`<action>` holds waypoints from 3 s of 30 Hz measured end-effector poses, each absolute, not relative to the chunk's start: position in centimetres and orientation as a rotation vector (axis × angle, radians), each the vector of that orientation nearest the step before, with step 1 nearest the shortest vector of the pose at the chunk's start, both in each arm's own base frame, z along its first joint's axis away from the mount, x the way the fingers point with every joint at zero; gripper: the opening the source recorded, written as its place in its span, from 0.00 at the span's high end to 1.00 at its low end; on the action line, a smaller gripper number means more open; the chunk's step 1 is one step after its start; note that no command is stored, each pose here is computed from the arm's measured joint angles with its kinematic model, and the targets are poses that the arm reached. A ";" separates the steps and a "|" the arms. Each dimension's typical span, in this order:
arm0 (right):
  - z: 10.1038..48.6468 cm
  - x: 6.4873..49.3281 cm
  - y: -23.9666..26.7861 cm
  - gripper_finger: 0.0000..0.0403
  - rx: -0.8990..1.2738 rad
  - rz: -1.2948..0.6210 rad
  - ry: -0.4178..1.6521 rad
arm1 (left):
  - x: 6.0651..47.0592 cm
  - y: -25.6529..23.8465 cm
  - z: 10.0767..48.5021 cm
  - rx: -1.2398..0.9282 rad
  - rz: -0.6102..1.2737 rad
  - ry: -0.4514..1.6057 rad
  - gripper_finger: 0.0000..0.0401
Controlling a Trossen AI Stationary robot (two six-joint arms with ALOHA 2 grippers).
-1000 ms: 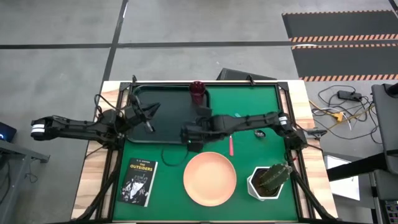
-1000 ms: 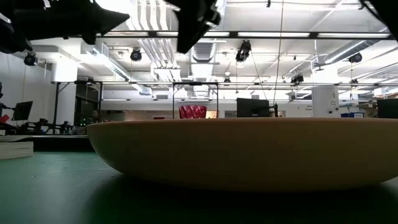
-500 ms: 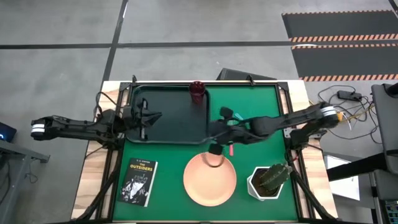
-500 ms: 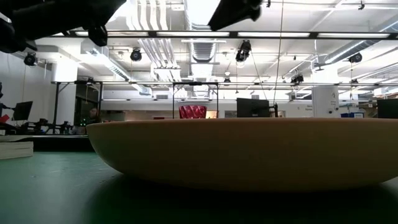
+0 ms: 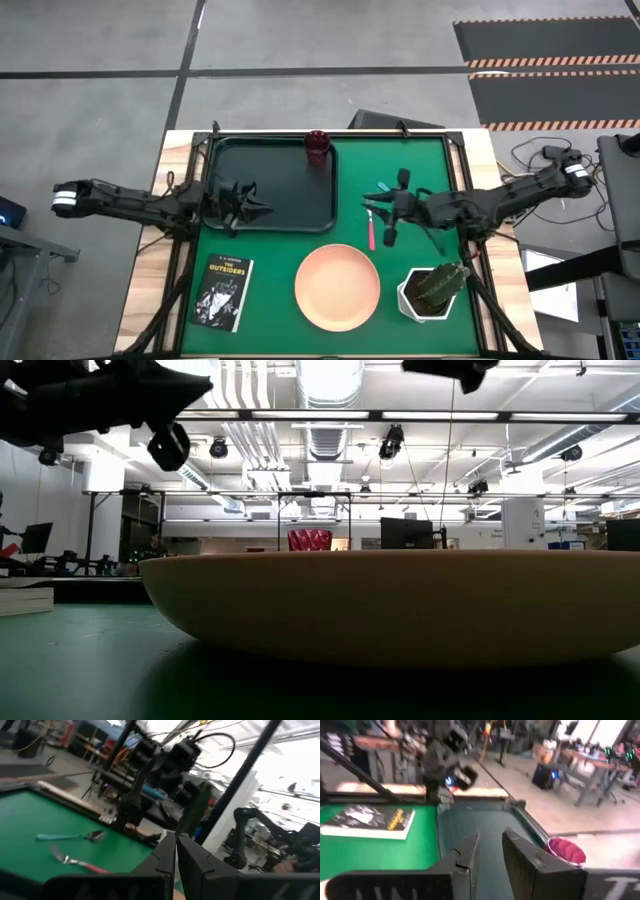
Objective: Pick and place plate/cup/fork/spoon on tray
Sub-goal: Put the orange plate on the left of the black serving tray
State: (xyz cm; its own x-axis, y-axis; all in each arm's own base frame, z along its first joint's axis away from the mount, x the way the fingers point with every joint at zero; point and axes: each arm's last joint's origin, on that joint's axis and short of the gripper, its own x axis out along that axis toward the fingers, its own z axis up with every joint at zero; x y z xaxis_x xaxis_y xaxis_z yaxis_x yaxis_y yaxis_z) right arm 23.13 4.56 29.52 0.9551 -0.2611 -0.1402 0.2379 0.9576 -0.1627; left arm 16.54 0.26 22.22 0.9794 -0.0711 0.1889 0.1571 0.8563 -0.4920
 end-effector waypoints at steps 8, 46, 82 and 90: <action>28.6 19.3 4.0 0.82 -0.153 -0.174 0.074 | 20.0 -1.6 23.2 -0.574 -0.103 -0.090 1.00; 29.4 13.6 2.5 0.81 -0.152 -0.151 -0.051 | 32.9 -9.9 19.9 -0.743 0.516 0.978 1.00; 29.0 14.0 2.7 0.83 -0.126 -0.142 -0.026 | 33.1 -10.0 14.1 -0.700 0.489 0.895 0.64; 28.9 14.0 2.7 0.83 -0.129 -0.142 -0.017 | 33.2 -10.2 14.9 -0.713 0.468 0.883 0.90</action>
State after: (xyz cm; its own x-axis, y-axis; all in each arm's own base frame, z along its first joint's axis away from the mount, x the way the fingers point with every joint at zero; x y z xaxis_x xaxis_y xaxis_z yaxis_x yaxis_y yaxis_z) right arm 14.03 2.66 28.91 0.9897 -0.1404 0.0264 0.1426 0.9816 -0.1268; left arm 33.18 -10.22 14.86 0.5601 0.0820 -0.8244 -0.6366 0.6794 -0.3649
